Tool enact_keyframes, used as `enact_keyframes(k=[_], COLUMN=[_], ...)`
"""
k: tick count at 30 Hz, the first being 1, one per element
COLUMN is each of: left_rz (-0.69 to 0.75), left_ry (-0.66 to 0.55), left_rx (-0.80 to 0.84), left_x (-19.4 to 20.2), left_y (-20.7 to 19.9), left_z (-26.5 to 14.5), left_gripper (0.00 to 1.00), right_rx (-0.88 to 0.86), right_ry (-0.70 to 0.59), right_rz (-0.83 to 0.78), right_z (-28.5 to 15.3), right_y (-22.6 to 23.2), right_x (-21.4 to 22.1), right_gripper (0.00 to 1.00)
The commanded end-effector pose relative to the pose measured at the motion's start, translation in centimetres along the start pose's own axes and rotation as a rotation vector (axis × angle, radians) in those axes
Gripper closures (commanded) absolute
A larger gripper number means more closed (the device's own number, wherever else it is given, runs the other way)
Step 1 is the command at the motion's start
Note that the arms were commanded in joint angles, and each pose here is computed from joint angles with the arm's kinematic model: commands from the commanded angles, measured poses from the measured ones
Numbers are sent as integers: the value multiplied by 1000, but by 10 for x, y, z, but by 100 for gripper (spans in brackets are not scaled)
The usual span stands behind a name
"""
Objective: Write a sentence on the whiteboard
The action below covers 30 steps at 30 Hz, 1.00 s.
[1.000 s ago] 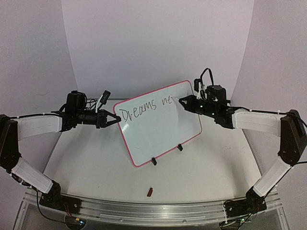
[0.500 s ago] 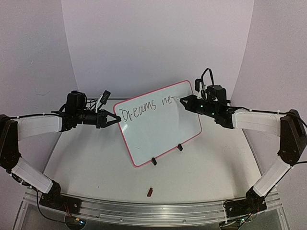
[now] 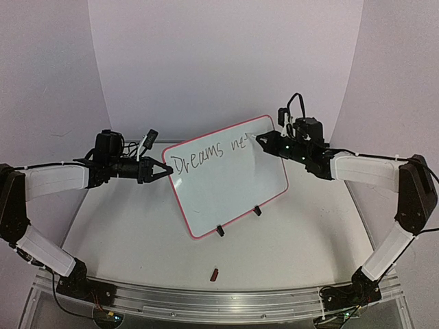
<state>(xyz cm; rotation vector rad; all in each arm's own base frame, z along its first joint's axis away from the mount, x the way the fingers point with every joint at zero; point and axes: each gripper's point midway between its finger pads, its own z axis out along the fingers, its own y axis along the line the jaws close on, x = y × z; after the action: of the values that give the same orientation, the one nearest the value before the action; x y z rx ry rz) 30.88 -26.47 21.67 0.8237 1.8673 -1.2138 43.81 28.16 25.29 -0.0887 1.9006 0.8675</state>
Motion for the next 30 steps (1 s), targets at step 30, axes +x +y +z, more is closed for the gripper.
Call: enact_keyframes(k=[30], left_rz=[91], left_ry=[39], left_rx=[-20], left_x=[10], left_y=[0], left_z=[4], left_gripper=[100], right_rx=[57], right_ry=[-40], right_rz=[-16], right_z=[-19], right_y=[-9], right_x=[-7], right_gripper=[100])
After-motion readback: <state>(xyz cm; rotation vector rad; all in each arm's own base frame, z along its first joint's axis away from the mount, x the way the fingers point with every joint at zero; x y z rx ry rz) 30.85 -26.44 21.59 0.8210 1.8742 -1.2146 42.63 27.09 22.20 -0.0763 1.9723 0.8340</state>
